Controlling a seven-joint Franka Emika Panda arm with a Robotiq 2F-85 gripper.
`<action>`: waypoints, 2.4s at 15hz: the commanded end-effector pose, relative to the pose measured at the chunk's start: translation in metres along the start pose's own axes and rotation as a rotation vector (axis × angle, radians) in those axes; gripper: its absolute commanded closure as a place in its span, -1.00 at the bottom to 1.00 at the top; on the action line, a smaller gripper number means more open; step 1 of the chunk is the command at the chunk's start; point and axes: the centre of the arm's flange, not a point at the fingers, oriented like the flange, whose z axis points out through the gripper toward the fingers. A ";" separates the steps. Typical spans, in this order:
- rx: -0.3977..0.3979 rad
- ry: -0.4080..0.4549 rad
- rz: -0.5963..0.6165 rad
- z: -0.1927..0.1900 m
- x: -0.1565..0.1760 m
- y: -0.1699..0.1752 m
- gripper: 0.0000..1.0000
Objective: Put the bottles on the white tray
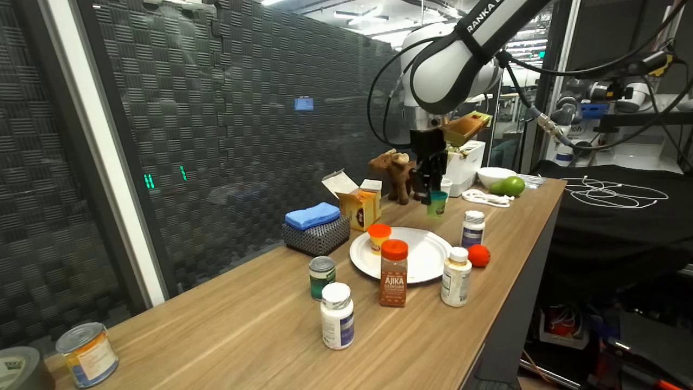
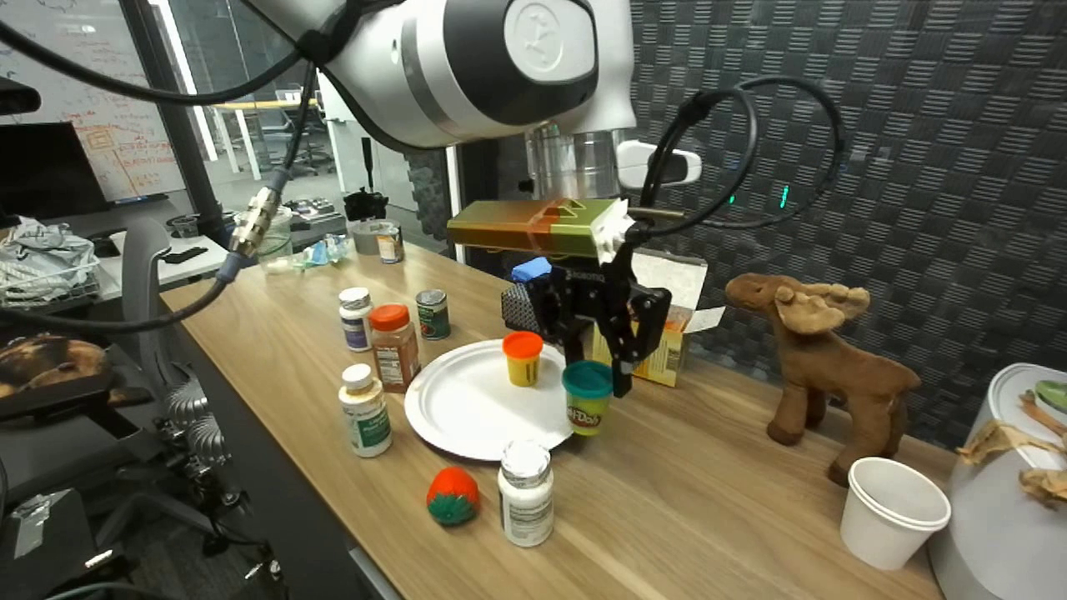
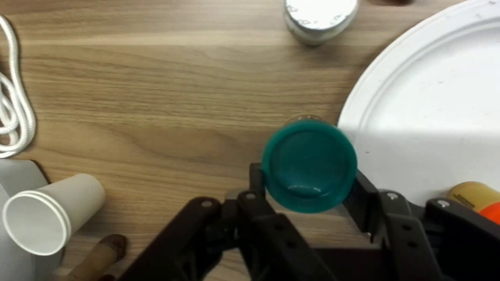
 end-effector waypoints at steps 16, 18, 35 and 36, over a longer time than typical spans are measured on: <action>0.099 0.255 -0.305 0.002 -0.004 -0.080 0.47; 0.097 0.250 -0.325 0.006 -0.005 -0.081 0.47; 0.122 0.262 -0.337 0.006 -0.005 -0.070 -1.00; 0.126 0.259 -0.335 0.003 -0.005 -0.069 -1.00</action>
